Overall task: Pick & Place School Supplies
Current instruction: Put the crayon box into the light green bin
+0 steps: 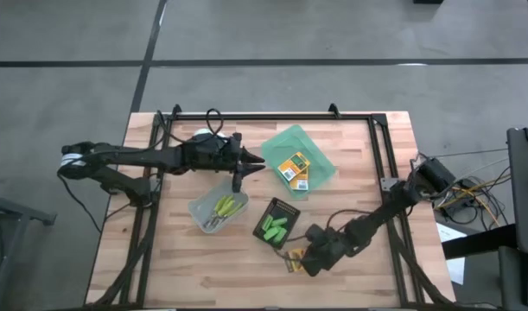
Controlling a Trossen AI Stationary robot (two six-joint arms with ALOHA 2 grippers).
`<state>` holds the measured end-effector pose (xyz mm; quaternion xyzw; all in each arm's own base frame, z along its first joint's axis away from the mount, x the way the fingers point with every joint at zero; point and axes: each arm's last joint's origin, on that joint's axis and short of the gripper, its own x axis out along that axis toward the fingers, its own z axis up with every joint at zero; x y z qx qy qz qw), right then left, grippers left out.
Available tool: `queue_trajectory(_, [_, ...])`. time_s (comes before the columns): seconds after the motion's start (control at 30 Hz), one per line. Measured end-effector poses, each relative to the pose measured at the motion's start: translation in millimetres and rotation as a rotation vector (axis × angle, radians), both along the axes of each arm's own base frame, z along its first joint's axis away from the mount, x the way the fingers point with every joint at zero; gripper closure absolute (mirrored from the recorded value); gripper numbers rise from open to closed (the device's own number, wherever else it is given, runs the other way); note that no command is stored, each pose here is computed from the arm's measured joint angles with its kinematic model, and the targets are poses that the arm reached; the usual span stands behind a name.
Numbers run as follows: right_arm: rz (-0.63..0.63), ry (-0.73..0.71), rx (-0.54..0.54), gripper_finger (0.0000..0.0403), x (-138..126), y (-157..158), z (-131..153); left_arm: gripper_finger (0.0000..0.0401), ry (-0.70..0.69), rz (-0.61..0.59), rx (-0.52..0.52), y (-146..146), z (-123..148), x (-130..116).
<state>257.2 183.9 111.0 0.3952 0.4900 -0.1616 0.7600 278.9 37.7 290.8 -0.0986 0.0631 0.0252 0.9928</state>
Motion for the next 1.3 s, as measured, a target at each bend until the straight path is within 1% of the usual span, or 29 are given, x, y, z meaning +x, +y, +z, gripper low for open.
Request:
queue_trajectory(0.13, [0.059,-0.008,-0.020,0.0394,9.7,9.0,-0.6,0.0302,0.042,-0.013,-0.115,-8.2,-4.3,0.3])
queue_trajectory(0.23, [0.118,-0.025,-0.047,0.0394,15.3,13.2,0.9,0.0302,0.091,-0.053,-0.171,-21.4,-8.7,0.5])
queue_trajectory(0.53, [0.182,-0.053,-0.093,0.0394,17.2,14.2,3.4,0.0302,0.173,-0.186,-0.384,-73.8,-13.0,-2.4])
queue_trajectory(0.6, [0.208,-0.059,-0.109,0.0394,18.5,15.0,4.6,0.0302,0.200,-0.212,-0.415,-84.3,-14.5,-4.4])
queue_trajectory(0.73, [0.223,-0.079,-0.118,0.0394,21.8,16.4,7.8,0.0302,0.297,-0.243,-0.442,-101.3,-21.8,-10.4])
queue_trajectory(0.97, [0.096,-0.074,-0.074,0.0394,21.7,14.5,6.3,0.0302,0.491,-0.249,-0.424,-115.0,-37.7,-22.2])
queue_trajectory(1.03, [0.082,-0.074,-0.070,0.0394,21.7,14.6,6.3,0.0302,0.532,-0.247,-0.417,-116.6,-41.0,-24.8])
queue_trajectory(1.17, [0.126,-0.082,-0.095,0.0394,22.9,15.1,7.7,0.0302,0.575,-0.249,-0.403,-119.2,-44.3,-28.1])
queue_trajectory(1.3, [0.128,-0.083,-0.097,0.0394,23.2,15.4,8.2,0.0302,0.591,-0.266,-0.400,-122.5,-45.2,-29.9])
